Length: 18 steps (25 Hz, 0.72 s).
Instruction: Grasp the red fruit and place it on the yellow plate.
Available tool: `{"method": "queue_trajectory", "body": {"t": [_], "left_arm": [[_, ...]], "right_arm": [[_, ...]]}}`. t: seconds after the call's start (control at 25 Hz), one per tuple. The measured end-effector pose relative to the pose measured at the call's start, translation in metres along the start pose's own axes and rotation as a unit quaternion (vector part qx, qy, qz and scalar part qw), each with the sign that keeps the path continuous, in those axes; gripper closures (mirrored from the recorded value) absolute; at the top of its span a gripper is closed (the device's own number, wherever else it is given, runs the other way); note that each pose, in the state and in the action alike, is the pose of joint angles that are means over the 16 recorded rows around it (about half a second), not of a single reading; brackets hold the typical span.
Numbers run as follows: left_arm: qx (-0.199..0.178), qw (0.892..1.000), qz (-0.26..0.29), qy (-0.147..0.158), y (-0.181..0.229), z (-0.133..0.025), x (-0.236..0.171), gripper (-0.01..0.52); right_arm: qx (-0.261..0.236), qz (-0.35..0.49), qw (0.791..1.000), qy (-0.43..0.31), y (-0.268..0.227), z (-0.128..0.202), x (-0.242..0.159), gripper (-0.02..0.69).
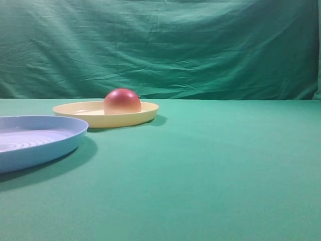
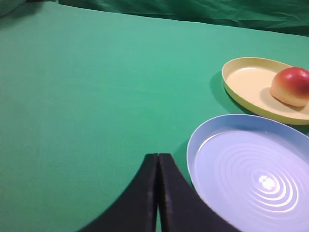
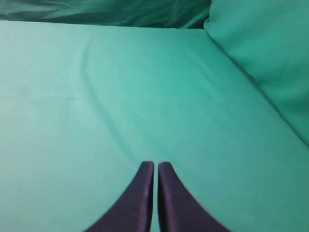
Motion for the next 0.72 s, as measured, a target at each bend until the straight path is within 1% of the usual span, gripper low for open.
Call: {"method": "queue_trajectory", "body": {"t": [0.72], "left_arm": [[0.0,1.0,0.0,0.0,0.0,0.0,0.0,0.514]], "right_arm": [[0.001,0.0,1.0,0.0,0.0,0.0002,0.0,0.665]]}}
Point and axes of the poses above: a point on each arm's last joint axis where the gripper is mounted, y pointing out along that axis toward the gripper, z along the wrist's bending axis when the last joint is at zero, x = y × z, the point moved 1 cm from there along y, pointing out along that axis toward the gripper, and after that the axes turned 8 degrees about y, right-handed, at the moved point
